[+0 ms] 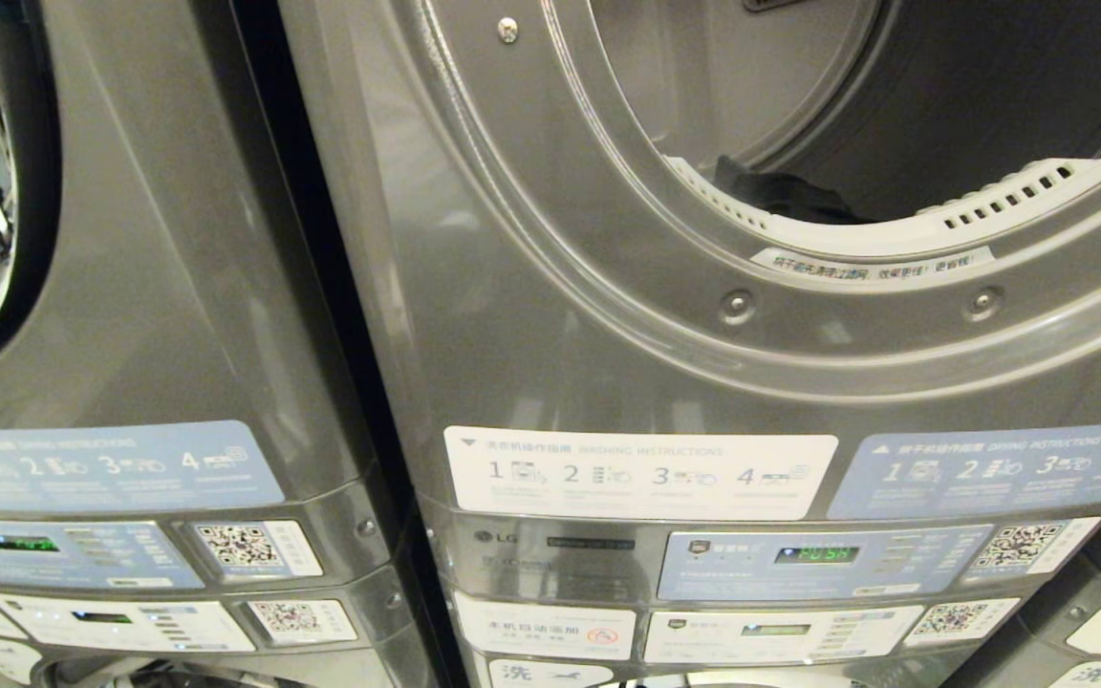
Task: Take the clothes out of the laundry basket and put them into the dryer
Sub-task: Close the dryer
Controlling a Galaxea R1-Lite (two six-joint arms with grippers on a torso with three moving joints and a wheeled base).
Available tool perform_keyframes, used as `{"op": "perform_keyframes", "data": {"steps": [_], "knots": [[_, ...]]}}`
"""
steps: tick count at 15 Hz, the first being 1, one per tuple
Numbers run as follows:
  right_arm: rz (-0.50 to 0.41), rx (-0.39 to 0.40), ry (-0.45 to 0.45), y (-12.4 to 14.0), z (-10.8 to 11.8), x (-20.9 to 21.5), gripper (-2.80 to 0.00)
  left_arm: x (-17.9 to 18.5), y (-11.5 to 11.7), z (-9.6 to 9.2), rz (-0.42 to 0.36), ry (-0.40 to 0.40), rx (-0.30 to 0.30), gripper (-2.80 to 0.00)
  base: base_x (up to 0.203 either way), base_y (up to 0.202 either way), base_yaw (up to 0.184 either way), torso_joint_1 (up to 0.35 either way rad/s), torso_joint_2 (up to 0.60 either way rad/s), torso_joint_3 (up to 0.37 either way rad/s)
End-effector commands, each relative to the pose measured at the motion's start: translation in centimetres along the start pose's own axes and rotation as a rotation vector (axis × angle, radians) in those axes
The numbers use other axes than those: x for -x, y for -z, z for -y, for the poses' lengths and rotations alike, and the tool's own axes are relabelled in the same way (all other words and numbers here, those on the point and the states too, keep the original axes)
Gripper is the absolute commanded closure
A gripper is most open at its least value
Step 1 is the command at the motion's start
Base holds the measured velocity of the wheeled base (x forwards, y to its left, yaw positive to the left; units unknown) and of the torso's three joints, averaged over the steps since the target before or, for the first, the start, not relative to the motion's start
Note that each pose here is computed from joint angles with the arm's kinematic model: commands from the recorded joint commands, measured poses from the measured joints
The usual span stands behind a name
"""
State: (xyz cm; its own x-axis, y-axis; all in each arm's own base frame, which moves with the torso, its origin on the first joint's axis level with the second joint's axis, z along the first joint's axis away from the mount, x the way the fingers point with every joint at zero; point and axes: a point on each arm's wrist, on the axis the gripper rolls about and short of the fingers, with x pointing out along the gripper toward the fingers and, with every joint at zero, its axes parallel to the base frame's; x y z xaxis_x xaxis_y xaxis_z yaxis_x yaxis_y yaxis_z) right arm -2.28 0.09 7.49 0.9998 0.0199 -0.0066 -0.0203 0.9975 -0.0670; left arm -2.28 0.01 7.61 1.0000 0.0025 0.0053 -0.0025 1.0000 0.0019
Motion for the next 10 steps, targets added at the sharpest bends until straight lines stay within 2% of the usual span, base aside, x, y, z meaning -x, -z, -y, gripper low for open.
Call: {"op": "perform_keyframes", "data": {"steps": [1,4,10], "knots": [[0.0,0.0,0.002,0.0,0.0,0.0,0.0,0.01,0.0,0.0,0.002,-0.001,0.0,0.0,0.0,0.0,0.0,0.0,0.0,0.0],[-0.001,-0.017,0.017,0.0,0.04,0.0,0.0,0.0,0.0,0.0,0.001,-0.001,-0.001,0.0,-0.016,0.0,-0.001,0.002,0.0,0.001],[0.001,-0.04,0.021,-0.01,0.05,0.0,0.0,0.0,0.0,0.0,0.001,-0.001,0.0,0.0,-0.18,0.0,0.0,0.001,0.0,0.002]]}}
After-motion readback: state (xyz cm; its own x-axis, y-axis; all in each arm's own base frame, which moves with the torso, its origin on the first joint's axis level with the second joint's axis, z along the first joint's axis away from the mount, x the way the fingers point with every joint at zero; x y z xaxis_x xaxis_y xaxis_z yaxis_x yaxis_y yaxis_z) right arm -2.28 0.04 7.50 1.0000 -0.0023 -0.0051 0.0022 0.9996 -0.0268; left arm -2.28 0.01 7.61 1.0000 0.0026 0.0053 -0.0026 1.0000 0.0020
